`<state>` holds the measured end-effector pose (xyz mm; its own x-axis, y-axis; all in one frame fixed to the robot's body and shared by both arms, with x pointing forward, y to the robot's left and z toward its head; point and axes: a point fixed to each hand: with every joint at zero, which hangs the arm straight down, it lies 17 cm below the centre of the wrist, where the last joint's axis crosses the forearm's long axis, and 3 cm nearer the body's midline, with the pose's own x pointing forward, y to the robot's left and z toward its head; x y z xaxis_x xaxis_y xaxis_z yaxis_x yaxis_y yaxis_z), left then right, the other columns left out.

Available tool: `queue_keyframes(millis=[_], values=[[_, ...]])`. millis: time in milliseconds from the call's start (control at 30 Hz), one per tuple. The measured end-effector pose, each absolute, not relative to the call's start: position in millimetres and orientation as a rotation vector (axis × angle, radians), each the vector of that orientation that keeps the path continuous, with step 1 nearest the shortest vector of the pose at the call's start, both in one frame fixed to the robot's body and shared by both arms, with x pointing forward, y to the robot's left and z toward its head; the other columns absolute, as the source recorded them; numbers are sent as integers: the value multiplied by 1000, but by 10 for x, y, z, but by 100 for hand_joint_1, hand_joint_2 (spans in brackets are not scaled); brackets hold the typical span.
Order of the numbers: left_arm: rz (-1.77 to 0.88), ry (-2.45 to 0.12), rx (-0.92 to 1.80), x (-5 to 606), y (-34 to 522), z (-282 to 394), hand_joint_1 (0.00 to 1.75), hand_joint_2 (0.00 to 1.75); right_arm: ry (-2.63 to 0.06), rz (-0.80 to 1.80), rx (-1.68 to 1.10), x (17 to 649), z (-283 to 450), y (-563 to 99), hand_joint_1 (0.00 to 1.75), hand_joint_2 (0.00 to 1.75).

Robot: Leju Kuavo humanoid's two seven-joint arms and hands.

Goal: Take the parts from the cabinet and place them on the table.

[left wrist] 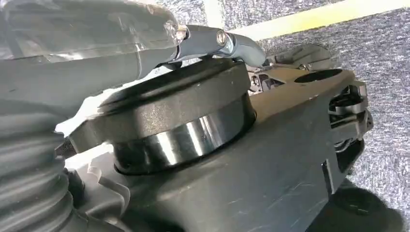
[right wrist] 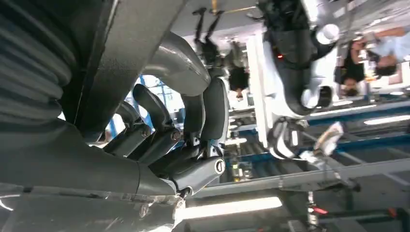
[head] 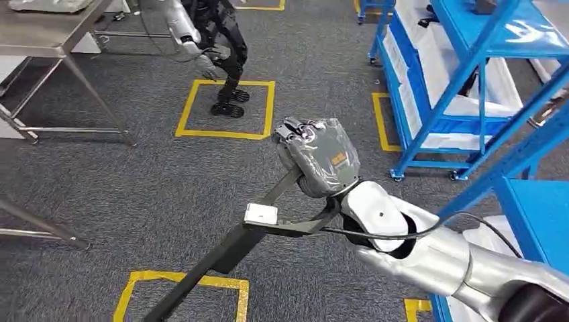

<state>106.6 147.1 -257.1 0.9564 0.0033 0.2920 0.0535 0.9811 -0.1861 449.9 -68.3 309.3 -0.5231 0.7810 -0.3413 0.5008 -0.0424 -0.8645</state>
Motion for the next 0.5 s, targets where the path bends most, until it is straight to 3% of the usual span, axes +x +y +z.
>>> queue_keyframes(millis=[500], values=[[-28,-301,-200,1108,1426,-2554,0,175,-1986,1589,-1371,4492,3119,-671,175,175]])
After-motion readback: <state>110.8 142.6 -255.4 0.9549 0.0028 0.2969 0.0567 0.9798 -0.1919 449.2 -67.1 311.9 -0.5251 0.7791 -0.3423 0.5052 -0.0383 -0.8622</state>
